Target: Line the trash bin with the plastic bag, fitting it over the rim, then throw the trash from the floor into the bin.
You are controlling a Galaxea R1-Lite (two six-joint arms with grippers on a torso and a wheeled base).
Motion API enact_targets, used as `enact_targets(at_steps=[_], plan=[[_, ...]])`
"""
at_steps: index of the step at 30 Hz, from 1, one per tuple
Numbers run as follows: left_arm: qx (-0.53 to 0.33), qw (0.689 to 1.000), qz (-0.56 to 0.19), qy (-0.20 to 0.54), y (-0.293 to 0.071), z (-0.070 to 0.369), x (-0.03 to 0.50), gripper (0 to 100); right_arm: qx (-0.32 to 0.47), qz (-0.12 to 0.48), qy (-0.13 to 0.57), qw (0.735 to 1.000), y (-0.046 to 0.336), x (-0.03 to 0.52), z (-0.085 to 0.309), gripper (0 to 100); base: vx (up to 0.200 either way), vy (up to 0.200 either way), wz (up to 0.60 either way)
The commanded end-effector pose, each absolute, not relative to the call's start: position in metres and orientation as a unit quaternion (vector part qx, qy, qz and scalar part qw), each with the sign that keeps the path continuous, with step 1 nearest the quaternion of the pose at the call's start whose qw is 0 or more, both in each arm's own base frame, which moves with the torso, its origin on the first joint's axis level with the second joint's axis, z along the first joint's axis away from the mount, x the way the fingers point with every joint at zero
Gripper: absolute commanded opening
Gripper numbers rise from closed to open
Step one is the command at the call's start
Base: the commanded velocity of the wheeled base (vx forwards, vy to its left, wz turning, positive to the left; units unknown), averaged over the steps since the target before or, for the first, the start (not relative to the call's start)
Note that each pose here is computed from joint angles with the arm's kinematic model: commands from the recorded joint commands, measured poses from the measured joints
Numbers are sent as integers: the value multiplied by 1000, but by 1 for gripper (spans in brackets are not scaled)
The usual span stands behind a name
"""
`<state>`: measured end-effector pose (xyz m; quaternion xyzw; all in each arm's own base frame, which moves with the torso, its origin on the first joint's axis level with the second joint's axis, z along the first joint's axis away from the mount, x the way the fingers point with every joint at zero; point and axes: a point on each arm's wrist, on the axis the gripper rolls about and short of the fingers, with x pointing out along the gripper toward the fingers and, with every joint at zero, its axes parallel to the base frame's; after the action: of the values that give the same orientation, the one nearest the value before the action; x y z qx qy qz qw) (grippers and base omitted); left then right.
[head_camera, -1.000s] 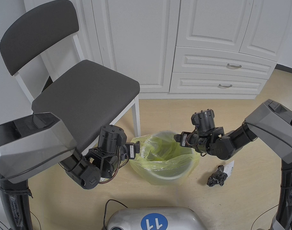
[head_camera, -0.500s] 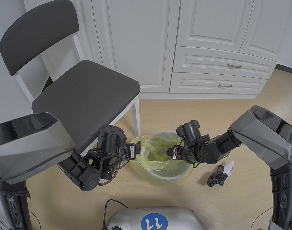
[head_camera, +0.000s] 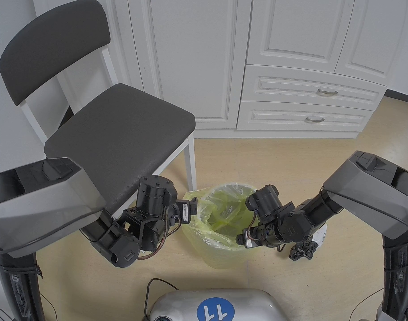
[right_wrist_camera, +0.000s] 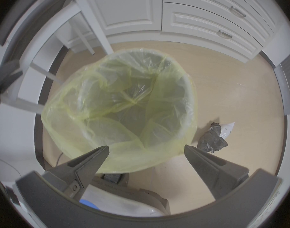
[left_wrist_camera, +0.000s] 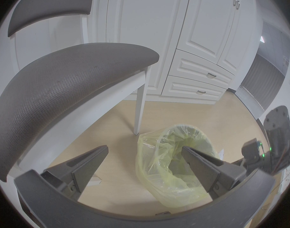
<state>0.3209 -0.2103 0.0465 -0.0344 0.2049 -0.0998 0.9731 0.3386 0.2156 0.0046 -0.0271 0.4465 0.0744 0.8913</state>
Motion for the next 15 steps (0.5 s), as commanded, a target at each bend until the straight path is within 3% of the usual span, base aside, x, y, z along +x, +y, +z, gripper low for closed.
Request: enact_targets(at_steps=[1,15], plan=[[-33,973,-99,207,-209,45,321,100,-43,88,454,886,219,325,5,100,0,0,0],[-32,973,-98,208,-210,43,321,100,-83,122,454,878,222,299,15,100,0,0,0]])
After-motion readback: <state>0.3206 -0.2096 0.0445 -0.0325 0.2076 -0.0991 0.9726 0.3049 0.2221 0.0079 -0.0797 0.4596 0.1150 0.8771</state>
